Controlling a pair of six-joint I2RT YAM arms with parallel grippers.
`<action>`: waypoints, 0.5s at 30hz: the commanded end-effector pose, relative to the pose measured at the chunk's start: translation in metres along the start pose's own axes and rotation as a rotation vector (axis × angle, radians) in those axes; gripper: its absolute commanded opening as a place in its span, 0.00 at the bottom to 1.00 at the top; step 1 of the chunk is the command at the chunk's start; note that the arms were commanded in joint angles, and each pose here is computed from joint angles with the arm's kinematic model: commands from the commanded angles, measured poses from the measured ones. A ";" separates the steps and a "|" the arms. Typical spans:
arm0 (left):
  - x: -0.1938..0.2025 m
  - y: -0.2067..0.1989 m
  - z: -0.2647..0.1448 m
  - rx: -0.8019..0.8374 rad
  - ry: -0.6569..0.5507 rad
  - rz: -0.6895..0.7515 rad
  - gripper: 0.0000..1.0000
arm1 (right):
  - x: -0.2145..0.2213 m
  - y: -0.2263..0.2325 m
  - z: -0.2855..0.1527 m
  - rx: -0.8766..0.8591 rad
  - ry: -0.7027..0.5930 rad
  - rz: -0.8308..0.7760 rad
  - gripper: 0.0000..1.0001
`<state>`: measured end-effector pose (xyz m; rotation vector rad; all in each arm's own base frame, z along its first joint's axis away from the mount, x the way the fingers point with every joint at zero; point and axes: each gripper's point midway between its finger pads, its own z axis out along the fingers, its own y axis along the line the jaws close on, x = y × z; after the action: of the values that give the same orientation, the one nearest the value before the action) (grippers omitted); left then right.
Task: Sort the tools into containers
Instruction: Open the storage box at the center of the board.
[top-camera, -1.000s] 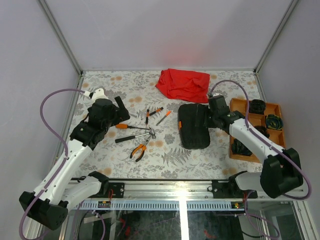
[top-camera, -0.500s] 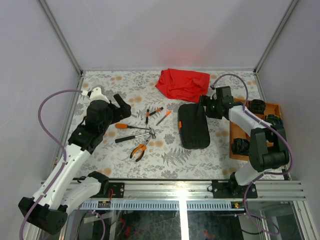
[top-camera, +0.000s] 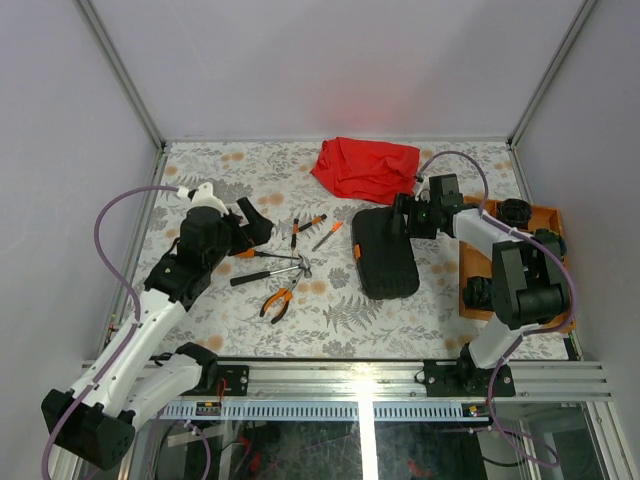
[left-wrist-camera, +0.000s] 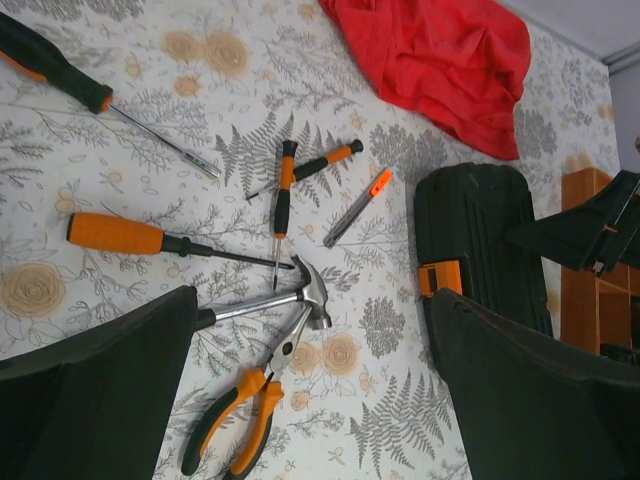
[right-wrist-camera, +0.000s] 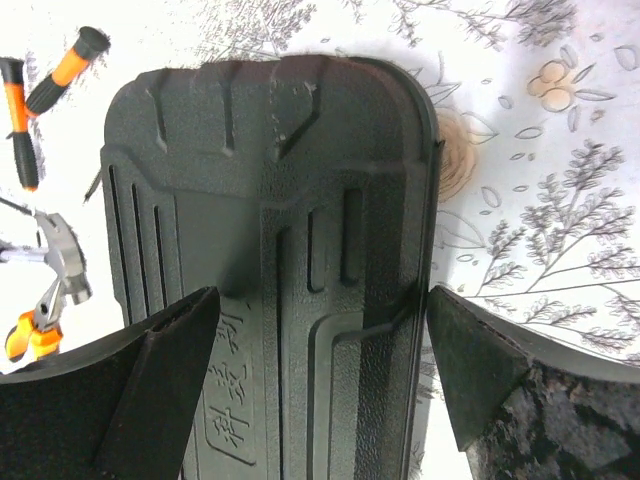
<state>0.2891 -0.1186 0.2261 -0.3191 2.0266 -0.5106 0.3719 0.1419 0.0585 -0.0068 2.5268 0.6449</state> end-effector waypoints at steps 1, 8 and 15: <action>-0.002 -0.018 0.002 0.112 -0.019 -0.019 1.00 | 0.012 0.021 -0.009 -0.124 0.005 -0.023 0.90; 0.019 -0.017 0.016 0.106 0.058 -0.093 1.00 | 0.046 0.018 -0.014 -0.136 0.041 0.008 0.83; 0.056 -0.017 0.029 0.105 0.157 -0.161 1.00 | 0.077 0.006 -0.029 -0.047 0.059 -0.006 0.78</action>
<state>0.2859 -0.1465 0.1806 -0.3757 2.1456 -0.6642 0.3175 0.1492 0.0538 -0.0354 2.5003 0.7792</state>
